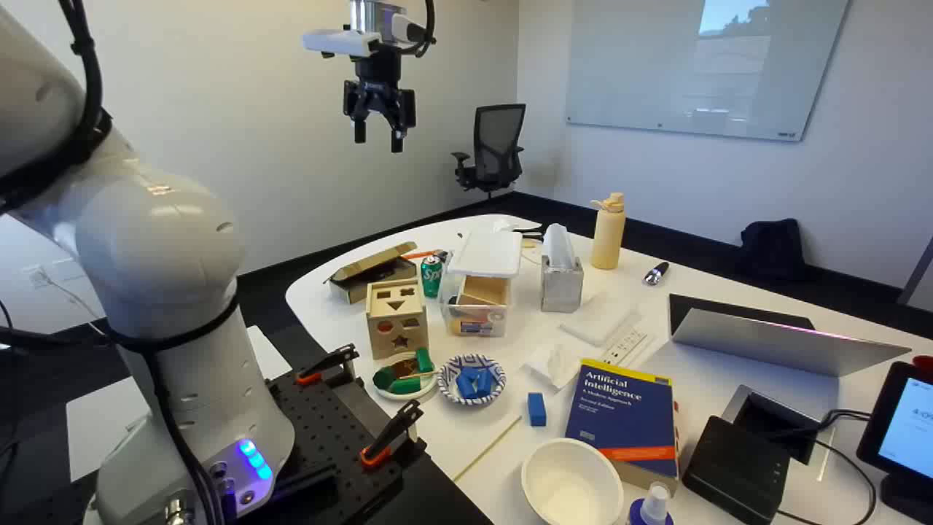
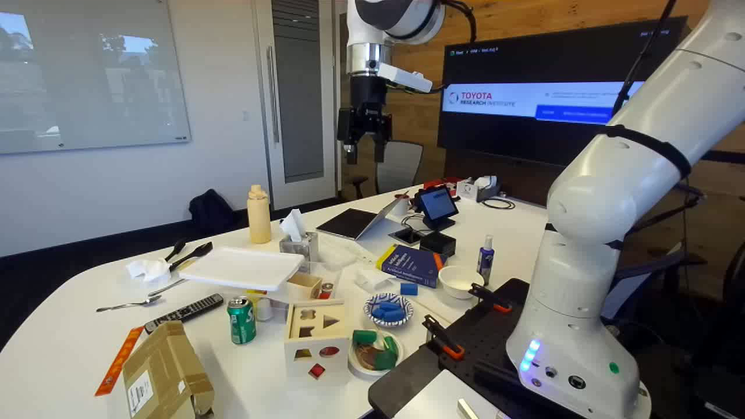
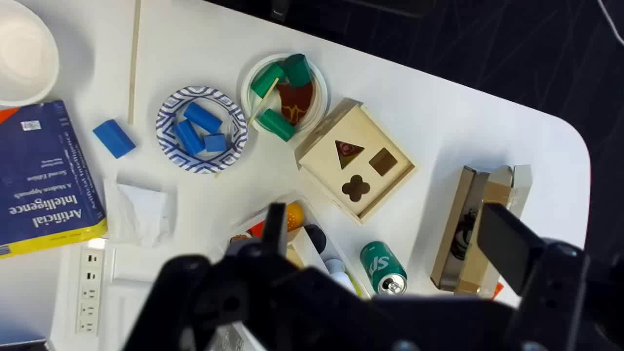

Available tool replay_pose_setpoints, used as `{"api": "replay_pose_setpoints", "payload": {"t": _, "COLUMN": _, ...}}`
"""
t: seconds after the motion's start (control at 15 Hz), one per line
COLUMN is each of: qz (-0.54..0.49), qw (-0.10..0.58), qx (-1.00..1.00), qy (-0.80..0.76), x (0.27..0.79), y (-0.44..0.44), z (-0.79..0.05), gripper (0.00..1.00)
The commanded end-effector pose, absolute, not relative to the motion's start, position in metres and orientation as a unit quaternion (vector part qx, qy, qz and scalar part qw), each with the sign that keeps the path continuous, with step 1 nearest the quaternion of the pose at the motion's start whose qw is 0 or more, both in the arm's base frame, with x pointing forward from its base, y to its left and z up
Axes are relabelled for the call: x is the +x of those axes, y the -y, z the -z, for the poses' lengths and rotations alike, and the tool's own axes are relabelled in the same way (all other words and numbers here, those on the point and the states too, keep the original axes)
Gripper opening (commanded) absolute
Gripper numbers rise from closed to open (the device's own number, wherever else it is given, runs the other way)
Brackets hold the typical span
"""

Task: Place the blue block on the table upright.

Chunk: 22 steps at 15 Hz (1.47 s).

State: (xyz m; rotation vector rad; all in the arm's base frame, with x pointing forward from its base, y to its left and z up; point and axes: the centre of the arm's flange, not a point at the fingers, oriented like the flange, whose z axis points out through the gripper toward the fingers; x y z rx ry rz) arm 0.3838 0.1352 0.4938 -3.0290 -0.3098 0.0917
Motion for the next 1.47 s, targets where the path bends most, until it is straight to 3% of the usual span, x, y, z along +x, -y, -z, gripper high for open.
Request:
{"api": "replay_pose_setpoints", "payload": {"t": 0.0, "qz": -0.03, "qw": 0.048, "qx": -0.993, "qy": 0.102, "x": 0.384, "y": -0.135, "z": -0.494, "gripper": 1.0}}
{"api": "replay_pose_setpoints", "payload": {"t": 0.47, "qz": -0.038, "qw": 0.003, "qx": -0.979, "qy": 0.202, "x": 0.445, "y": -0.058, "z": -0.444, "gripper": 1.0}}
{"api": "replay_pose_setpoints", "payload": {"t": 0.87, "qz": -0.096, "qw": 0.08, "qx": -0.944, "qy": 0.305, "x": 0.489, "y": 0.068, "z": -0.339, "gripper": 1.0}}
{"api": "replay_pose_setpoints", "payload": {"t": 1.4, "qz": -0.146, "qw": 0.102, "qx": -0.93, "qy": 0.322, "x": 0.498, "y": 0.173, "z": -0.222, "gripper": 1.0}}
